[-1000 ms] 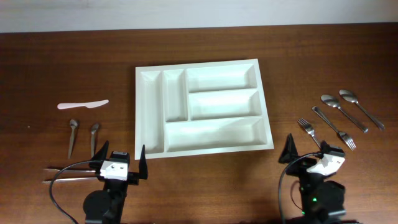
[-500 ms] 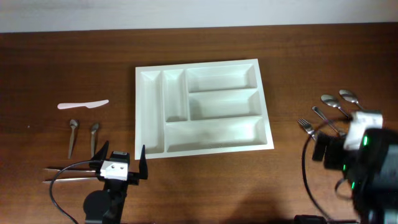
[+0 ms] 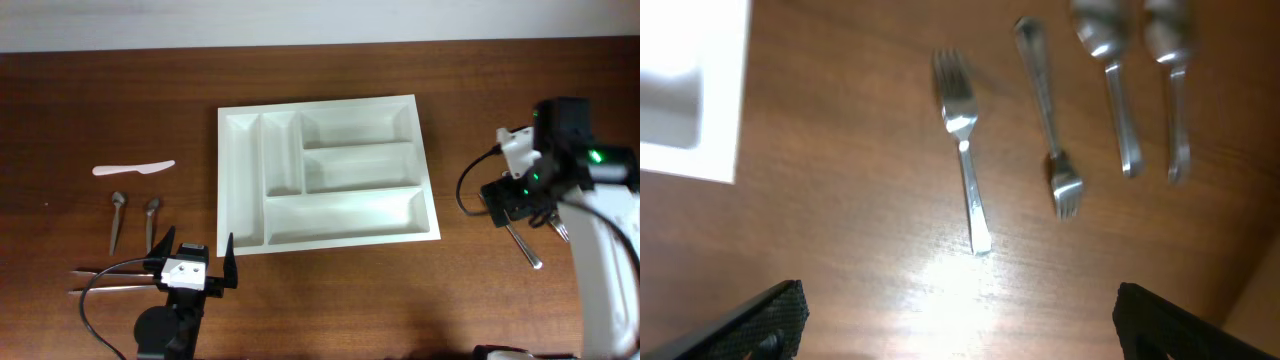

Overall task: Pack container
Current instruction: 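Move the right gripper down to the forks and grasp one fork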

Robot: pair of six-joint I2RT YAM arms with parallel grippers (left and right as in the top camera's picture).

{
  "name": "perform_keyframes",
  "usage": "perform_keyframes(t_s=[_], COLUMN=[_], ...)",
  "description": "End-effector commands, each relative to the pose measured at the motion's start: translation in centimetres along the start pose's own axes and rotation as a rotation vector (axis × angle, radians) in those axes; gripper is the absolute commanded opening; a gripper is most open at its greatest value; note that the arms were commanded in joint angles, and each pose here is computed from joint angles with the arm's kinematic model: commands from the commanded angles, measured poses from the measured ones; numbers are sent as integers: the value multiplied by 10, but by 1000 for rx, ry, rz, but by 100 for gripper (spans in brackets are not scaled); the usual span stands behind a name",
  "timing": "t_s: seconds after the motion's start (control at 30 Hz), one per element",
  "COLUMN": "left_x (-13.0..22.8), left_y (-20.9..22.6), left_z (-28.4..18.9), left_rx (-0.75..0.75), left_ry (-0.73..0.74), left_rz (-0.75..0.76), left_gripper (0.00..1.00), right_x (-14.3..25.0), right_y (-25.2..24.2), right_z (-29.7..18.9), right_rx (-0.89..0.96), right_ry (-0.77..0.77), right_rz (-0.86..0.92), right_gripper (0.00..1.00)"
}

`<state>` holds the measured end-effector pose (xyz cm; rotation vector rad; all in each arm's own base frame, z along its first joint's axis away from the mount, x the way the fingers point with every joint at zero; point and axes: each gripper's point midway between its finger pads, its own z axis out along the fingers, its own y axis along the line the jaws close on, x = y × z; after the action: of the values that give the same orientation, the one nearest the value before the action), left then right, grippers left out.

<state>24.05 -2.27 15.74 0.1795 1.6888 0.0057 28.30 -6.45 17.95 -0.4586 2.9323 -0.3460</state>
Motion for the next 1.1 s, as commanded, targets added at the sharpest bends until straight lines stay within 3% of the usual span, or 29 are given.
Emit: perform_keyframes(t_s=[0.0, 0.13, 0.23, 0.43, 1.07], left_x=[2, 2, 2, 2, 2], left_y=[-1, -1, -1, -1, -1], left_z=[0, 0, 0, 0, 0], left_rx=[5, 5, 5, 5, 5], left_ry=[1, 1, 1, 1, 1], left_rz=[15, 15, 15, 15, 15], left_gripper=[99, 99, 99, 99, 99], right_x=[1, 10, 13, 24, 29], right_y=[-5, -6, -12, -26, -11], right_z=[35, 70, 75, 83, 140], right_rx=[-62, -193, -270, -272, -280], right_ry=[107, 172, 133, 129, 96], right_rz=[-55, 27, 88, 157, 9], right_gripper=[99, 99, 99, 99, 99])
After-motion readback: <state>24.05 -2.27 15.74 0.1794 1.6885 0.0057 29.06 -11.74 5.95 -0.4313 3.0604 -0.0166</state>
